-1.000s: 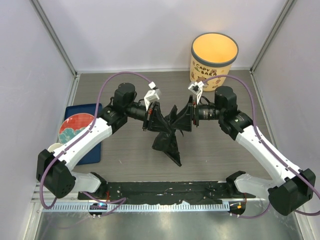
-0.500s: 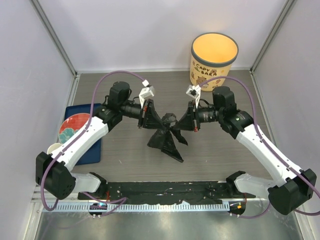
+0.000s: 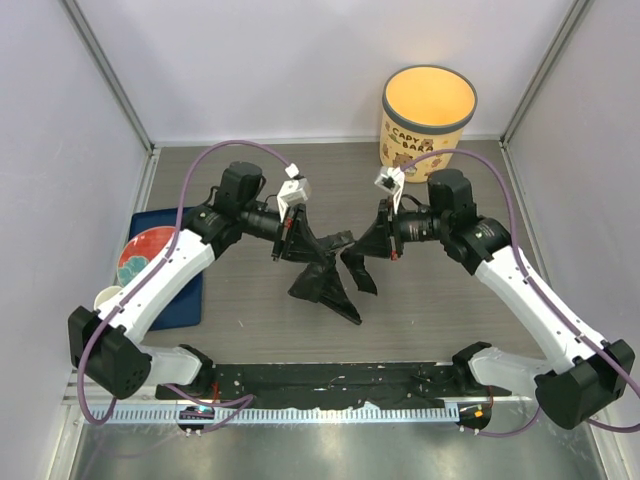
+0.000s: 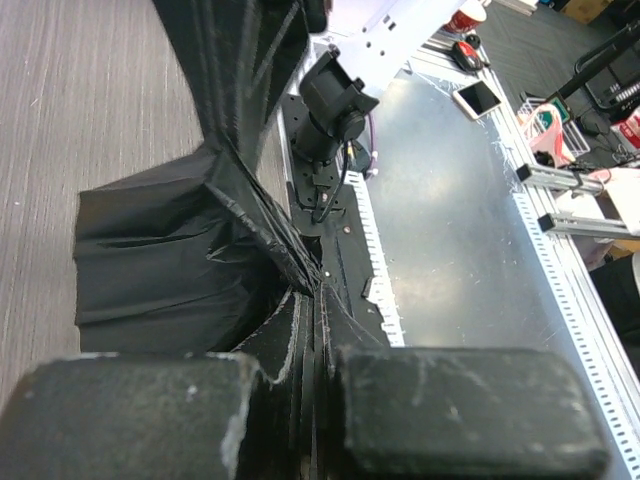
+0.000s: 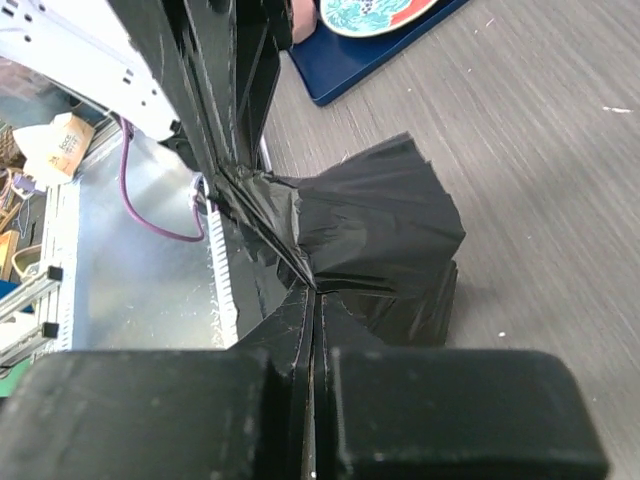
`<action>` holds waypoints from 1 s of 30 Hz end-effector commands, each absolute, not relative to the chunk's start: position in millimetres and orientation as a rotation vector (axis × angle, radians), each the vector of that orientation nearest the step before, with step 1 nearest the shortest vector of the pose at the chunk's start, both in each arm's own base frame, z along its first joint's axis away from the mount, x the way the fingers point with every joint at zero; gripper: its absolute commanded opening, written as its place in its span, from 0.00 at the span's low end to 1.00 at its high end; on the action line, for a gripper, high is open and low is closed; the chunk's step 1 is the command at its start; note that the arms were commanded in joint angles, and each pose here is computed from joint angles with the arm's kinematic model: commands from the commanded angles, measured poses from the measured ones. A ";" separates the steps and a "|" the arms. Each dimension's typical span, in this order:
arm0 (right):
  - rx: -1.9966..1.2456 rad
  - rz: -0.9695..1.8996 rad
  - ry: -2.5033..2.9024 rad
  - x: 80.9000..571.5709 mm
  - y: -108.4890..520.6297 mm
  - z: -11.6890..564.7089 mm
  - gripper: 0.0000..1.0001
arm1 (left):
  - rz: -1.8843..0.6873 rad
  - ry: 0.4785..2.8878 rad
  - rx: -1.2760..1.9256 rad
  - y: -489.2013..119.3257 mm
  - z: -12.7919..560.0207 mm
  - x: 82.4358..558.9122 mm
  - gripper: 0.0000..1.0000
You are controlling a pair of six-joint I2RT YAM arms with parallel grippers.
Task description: Put the trash bags into the trash bin
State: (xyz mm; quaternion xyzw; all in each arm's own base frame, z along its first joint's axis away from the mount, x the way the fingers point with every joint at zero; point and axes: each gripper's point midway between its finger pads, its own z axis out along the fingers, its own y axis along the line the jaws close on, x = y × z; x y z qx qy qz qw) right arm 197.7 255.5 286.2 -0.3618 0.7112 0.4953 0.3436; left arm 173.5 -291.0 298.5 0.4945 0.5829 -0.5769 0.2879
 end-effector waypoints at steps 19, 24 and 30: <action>-0.823 1.336 1.945 215.8 229.4 319.4 0.76 | -1.584 1.482 1.245 -307.9 309.1 181.2 0.00; -0.773 1.570 1.886 197.8 248.6 325.0 0.72 | -1.599 1.468 1.254 -309.8 308.5 182.2 0.01; -0.823 1.467 1.855 212.6 269.0 312.3 0.68 | -1.632 1.450 1.264 -311.7 314.3 178.7 0.01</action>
